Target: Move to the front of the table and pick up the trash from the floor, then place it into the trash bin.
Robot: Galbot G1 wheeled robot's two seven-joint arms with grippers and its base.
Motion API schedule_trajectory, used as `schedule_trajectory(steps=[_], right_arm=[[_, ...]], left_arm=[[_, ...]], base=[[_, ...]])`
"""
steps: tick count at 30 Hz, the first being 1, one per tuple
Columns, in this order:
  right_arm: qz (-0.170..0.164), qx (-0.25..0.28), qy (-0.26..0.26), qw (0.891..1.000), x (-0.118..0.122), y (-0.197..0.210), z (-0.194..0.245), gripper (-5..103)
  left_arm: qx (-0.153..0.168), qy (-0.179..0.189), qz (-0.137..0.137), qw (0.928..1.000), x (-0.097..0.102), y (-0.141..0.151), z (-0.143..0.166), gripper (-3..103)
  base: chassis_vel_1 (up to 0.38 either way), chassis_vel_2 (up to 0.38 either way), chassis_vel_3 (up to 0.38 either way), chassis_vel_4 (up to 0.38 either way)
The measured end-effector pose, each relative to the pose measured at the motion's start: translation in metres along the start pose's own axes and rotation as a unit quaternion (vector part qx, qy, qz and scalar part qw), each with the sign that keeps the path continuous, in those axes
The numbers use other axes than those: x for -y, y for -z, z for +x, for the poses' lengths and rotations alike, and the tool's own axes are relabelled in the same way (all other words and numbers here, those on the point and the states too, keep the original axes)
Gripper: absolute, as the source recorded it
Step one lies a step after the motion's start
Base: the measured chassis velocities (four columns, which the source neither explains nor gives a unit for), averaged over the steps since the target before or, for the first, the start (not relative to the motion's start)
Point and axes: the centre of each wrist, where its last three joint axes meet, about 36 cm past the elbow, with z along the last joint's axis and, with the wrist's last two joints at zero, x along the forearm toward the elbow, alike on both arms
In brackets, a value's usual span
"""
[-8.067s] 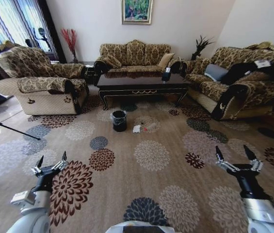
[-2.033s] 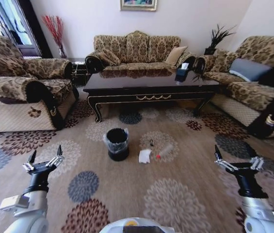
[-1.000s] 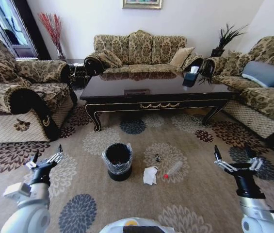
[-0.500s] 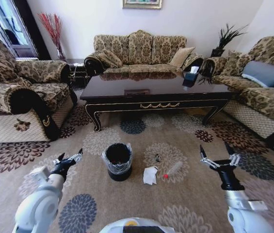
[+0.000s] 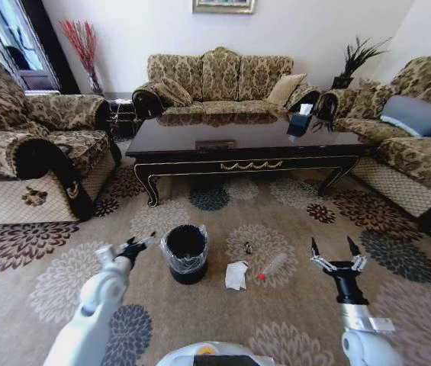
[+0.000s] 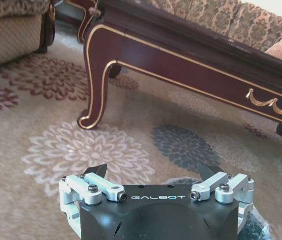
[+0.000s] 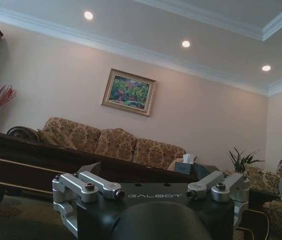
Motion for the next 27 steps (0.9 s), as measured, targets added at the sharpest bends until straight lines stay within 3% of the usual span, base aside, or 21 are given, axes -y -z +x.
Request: schedule_trajectory(steps=[3, 7, 11, 18, 20, 27], right_arm=[[0.003, -0.007, 0.001, 1.000, -0.002, -0.003, 0.003, 100], [0.012, -0.022, -0.002, 1.000, 0.001, -0.009, 0.012, 100], [0.020, -0.026, -0.006, 0.999, 0.008, -0.012, 0.018, 100], [0.023, -0.025, -0.008, 0.999, 0.013, -0.015, 0.021, 100], [0.022, -0.026, -0.007, 0.999, 0.013, -0.017, 0.021, 100], [0.020, -0.028, -0.002, 0.999, 0.010, -0.020, 0.022, 100]], left_arm=[[-0.022, 0.013, 0.000, 0.9997, 0.014, -0.001, -0.014, 100], [-0.076, 0.026, -0.005, 0.9968, 0.039, 0.002, -0.032, 100], [-0.109, 0.040, -0.016, 0.9931, 0.051, 0.001, -0.036, 100], [-0.141, 0.080, -0.016, 0.9867, 0.051, -0.019, -0.049, 100], [-0.160, 0.084, 0.000, 0.9836, 0.051, -0.032, -0.056, 100], [-0.167, 0.084, 0.026, 0.9821, 0.047, -0.045, -0.063, 100]], base=[[0.000, 0.000, 0.000, 0.000], [0.000, 0.000, 0.000, 0.000], [0.000, 0.000, 0.000, 0.000], [0.000, 0.000, 0.000, 0.000], [0.000, 0.000, 0.000, 0.000], [0.000, 0.000, 0.000, 0.000]])
